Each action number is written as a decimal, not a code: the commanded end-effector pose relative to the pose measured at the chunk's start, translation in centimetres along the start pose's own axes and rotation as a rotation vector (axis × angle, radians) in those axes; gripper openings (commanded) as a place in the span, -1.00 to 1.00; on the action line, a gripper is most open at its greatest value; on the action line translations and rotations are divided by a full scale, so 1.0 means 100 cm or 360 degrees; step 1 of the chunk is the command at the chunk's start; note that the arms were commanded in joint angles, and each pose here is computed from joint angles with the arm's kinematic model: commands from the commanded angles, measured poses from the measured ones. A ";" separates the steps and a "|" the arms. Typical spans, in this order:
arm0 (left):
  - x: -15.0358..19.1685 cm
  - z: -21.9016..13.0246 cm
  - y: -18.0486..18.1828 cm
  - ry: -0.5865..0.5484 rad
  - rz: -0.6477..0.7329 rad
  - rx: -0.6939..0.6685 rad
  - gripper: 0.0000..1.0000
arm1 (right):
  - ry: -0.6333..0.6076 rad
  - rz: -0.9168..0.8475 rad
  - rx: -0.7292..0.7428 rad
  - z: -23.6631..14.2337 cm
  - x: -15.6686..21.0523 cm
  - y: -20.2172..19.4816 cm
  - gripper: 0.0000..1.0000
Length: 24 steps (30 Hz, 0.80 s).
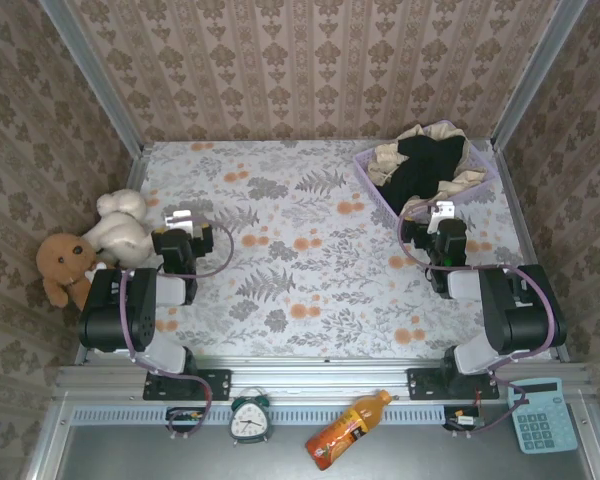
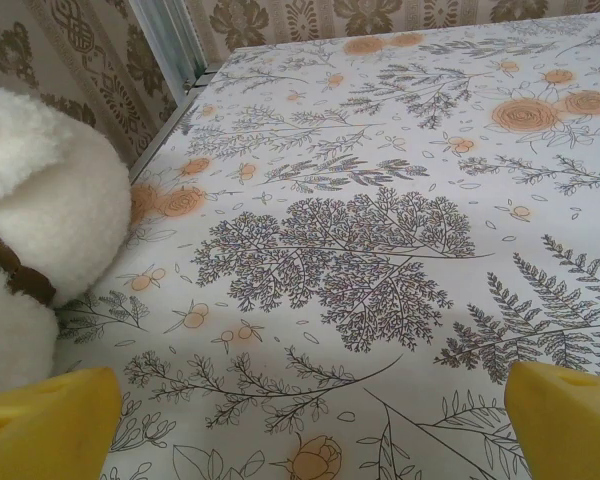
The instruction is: Fold and stack the mixed laundry pile
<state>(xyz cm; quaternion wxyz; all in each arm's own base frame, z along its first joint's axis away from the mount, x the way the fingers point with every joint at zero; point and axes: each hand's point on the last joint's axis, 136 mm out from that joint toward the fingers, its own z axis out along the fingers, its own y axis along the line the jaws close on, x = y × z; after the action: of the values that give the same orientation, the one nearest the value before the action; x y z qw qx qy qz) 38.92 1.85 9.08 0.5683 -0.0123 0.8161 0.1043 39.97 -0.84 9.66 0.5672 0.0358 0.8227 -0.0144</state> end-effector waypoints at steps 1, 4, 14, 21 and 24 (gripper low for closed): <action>-0.008 0.003 -0.002 -0.0028 -0.0022 0.0019 1.00 | -0.0016 -0.0025 -0.0038 0.000 -0.001 0.005 1.00; -0.008 0.003 -0.002 -0.0026 -0.0021 0.0022 1.00 | -0.0017 -0.0027 -0.0040 0.000 -0.001 0.006 1.00; -0.009 0.003 -0.002 -0.0029 -0.0023 0.0021 1.00 | -0.0012 -0.0021 -0.0038 0.001 -0.001 0.005 1.00; -0.008 0.004 -0.003 -0.0018 -0.0035 0.0067 1.00 | -0.0007 -0.0017 -0.0042 0.001 0.000 0.005 1.00; -0.008 0.004 -0.003 -0.0019 -0.0035 0.0069 1.00 | -0.0005 -0.0018 -0.0045 0.001 -0.001 0.005 1.00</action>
<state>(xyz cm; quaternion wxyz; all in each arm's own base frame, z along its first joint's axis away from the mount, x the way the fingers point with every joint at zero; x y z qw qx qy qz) 38.92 1.73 8.80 0.5648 -0.0065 0.8199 0.0929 39.97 -0.84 9.66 0.5672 0.0358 0.8227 -0.0142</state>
